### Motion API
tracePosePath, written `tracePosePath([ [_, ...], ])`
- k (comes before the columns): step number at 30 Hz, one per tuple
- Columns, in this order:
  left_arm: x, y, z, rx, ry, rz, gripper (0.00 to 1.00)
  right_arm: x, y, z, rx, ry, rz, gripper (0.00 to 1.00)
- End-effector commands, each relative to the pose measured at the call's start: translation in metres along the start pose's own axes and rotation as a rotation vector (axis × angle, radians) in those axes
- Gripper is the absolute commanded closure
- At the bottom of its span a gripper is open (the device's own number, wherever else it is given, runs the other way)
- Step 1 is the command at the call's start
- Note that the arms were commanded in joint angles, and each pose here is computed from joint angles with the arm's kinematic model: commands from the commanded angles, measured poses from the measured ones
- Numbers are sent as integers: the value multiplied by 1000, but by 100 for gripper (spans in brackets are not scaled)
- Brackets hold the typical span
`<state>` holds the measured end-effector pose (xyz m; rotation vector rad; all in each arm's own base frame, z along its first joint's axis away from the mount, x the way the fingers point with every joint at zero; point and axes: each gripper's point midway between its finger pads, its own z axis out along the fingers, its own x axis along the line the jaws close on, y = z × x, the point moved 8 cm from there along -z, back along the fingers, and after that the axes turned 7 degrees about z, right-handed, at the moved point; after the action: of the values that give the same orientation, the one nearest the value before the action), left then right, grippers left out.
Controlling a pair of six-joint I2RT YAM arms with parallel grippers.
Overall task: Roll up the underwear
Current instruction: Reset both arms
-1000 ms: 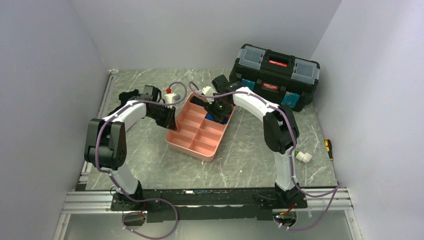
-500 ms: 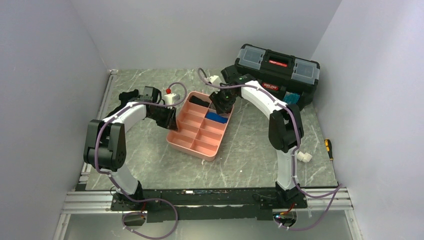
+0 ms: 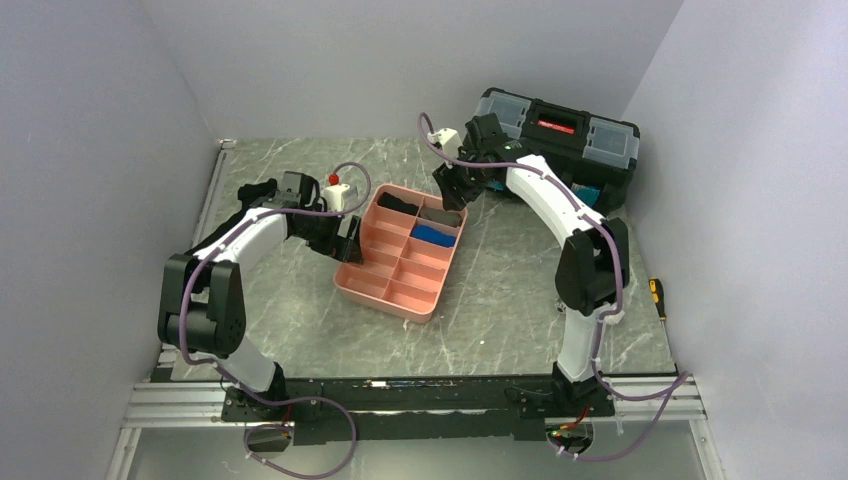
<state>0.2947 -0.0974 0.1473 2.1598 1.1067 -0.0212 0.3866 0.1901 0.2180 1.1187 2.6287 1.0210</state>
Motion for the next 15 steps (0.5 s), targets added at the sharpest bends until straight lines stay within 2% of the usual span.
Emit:
tracePosePath([
  [1,-8,21,-23,-87,34,67,1,3,16,-38,-129,-14,-29,46],
  [8,-9,37,-57,-182,169,151,1,-3,8,-78,-225,-64,-4,44],
  [15,-10,56,-116,-366,485,257,1,-10,-10,-126,-363,-145,31,41],
])
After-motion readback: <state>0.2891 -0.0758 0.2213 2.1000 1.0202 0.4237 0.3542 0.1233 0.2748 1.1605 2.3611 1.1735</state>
